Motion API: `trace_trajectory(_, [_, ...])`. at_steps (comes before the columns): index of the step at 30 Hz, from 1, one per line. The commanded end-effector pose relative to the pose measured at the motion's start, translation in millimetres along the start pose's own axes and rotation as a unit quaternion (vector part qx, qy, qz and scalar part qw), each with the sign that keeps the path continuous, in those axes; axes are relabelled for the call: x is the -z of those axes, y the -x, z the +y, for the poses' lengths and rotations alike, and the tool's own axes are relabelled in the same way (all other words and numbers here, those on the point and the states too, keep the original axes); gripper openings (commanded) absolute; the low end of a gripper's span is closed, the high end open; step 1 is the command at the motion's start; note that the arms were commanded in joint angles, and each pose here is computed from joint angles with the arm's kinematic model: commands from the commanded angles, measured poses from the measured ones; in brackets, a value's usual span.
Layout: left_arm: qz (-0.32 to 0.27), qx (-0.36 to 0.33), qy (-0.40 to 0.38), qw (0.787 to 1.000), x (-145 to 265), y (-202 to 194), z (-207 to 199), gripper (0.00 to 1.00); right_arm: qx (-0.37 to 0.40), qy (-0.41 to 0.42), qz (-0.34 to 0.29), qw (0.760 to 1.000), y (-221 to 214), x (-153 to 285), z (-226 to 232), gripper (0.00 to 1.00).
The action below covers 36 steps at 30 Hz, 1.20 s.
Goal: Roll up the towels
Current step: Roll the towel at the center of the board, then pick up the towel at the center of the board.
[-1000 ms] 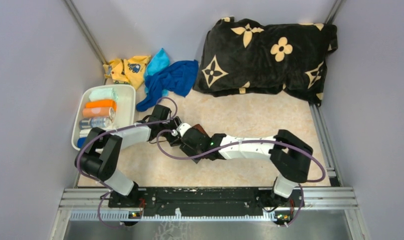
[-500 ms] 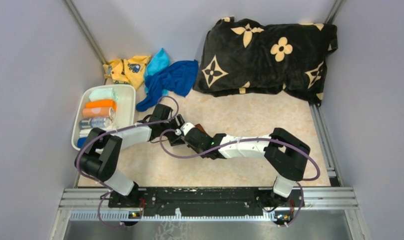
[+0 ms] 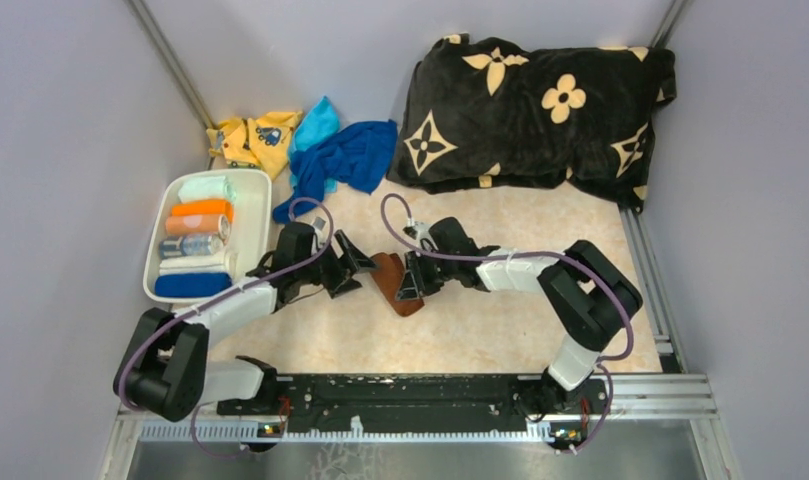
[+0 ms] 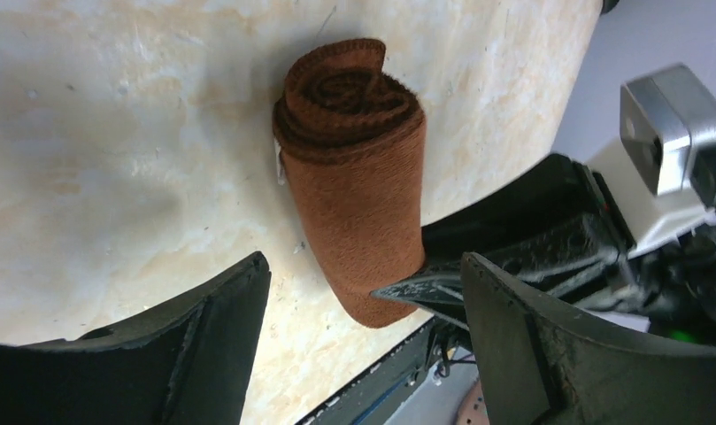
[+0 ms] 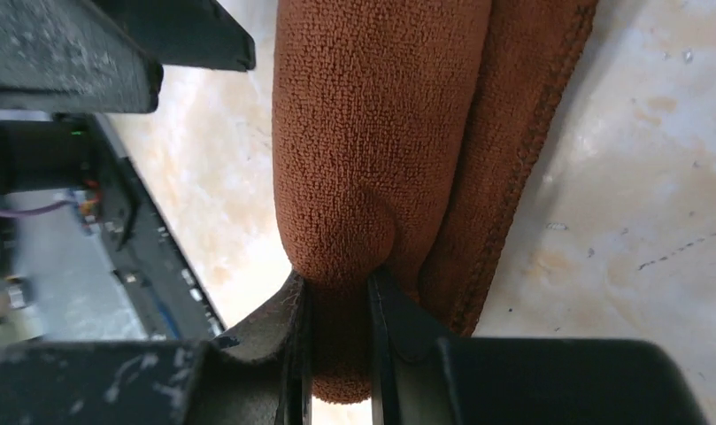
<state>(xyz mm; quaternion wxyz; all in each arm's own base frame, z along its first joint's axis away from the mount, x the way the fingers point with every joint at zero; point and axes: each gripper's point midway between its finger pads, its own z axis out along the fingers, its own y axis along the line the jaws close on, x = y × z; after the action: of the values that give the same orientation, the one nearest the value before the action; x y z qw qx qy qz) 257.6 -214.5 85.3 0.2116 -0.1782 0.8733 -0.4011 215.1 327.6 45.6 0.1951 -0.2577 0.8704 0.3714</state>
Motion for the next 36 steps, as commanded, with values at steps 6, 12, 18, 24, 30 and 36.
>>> trace_trajectory(6, [0.052, 0.019, -0.047, 0.997, -19.4, -23.6, -11.1, 0.81, -0.186, 0.133, 0.028, 0.973, -33.2, -1.2, 3.1, 0.11])
trace_trajectory(12, [0.059, 0.023, -0.059, 0.996, -35.8, -27.7, -14.6, 0.78, -0.246, 0.151, 0.022, 0.957, -44.1, -4.0, -5.7, 0.1])
trace_trajectory(18, [0.061, 0.024, -0.048, 0.997, -47.4, -31.2, -8.9, 0.75, -0.291, 0.154, 0.027, 0.944, -56.7, -7.6, -14.0, 0.09])
trace_trajectory(24, [0.081, 0.021, -0.039, 0.996, -57.3, -46.2, -5.4, 0.71, -0.343, 0.161, 0.026, 0.925, -68.0, -10.4, -21.9, 0.09])
trace_trajectory(30, [0.086, 0.006, -0.021, 0.996, -68.4, -55.3, 2.3, 0.65, -0.37, 0.169, 0.029, 0.913, -74.6, -13.4, -24.3, 0.09])
trace_trajectory(36, [0.105, -0.013, -0.007, 0.994, -84.5, -67.4, 1.8, 0.53, -0.376, 0.171, 0.021, 0.91, -68.4, -15.7, -25.6, 0.11])
